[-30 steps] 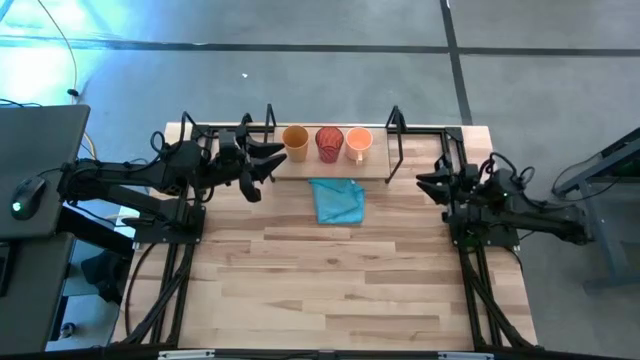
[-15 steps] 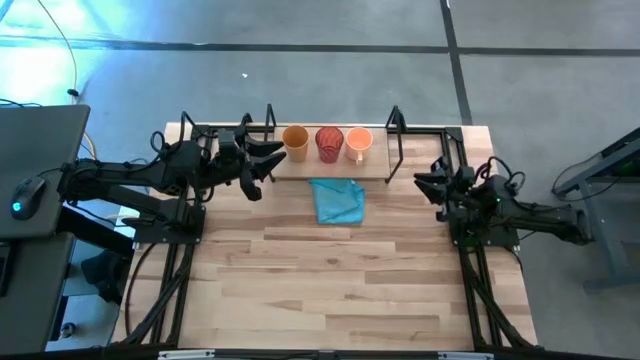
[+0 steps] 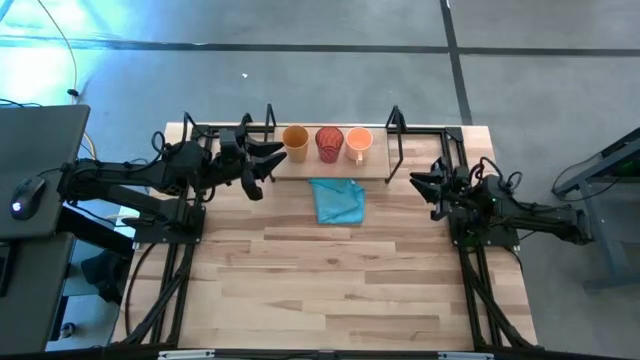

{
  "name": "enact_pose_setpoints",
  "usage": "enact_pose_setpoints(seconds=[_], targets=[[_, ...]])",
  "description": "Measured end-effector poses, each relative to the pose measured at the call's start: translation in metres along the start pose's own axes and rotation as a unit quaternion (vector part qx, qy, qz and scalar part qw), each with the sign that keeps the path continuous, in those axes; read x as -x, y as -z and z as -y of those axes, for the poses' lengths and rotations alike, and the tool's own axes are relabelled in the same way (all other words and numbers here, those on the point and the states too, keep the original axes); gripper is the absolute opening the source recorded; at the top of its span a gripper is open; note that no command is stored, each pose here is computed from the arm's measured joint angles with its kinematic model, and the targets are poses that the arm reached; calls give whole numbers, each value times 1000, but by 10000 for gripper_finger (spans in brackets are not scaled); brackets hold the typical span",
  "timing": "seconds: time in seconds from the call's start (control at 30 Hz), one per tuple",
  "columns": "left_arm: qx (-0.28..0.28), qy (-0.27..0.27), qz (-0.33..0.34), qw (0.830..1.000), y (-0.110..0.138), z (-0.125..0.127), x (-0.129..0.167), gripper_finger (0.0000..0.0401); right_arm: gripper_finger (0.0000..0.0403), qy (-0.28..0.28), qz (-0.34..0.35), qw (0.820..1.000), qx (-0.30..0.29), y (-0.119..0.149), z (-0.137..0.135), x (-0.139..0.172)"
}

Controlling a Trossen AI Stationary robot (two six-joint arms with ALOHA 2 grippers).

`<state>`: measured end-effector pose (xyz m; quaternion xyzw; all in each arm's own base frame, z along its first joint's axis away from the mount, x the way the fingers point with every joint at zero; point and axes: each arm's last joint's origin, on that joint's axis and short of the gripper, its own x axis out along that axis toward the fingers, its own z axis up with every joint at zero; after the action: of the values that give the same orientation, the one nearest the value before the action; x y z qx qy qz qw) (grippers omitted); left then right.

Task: Stack small to large cups/mugs on shelf
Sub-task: Return to Home Position

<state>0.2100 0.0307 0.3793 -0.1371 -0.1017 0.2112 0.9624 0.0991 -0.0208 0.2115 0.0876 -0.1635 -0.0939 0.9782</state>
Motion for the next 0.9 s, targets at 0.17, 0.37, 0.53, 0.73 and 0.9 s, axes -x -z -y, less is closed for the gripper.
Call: enact_pose_setpoints(seconds=[0.17, 0.37, 0.53, 0.73, 0.9], targets=[[6, -1, -3, 1000, 1, 0, 0, 143, 78, 3, -15, 1000, 1, 3, 1, 0], [17, -1, -3, 1000, 1, 0, 0, 143, 78, 11, -43, 999, 4, 8, 2, 0], [21, -2, -8, 1000, 2, 0, 0, 143, 78, 11, -46, 999, 15, 9, 2, 0], [35, -4, -17, 999, 3, -1, 0, 143, 78, 17, -78, 997, 15, 15, 3, 1], [48, 4, -20, 999, 4, 0, 0, 143, 78, 17, -98, 995, 14, 19, 4, 2]])
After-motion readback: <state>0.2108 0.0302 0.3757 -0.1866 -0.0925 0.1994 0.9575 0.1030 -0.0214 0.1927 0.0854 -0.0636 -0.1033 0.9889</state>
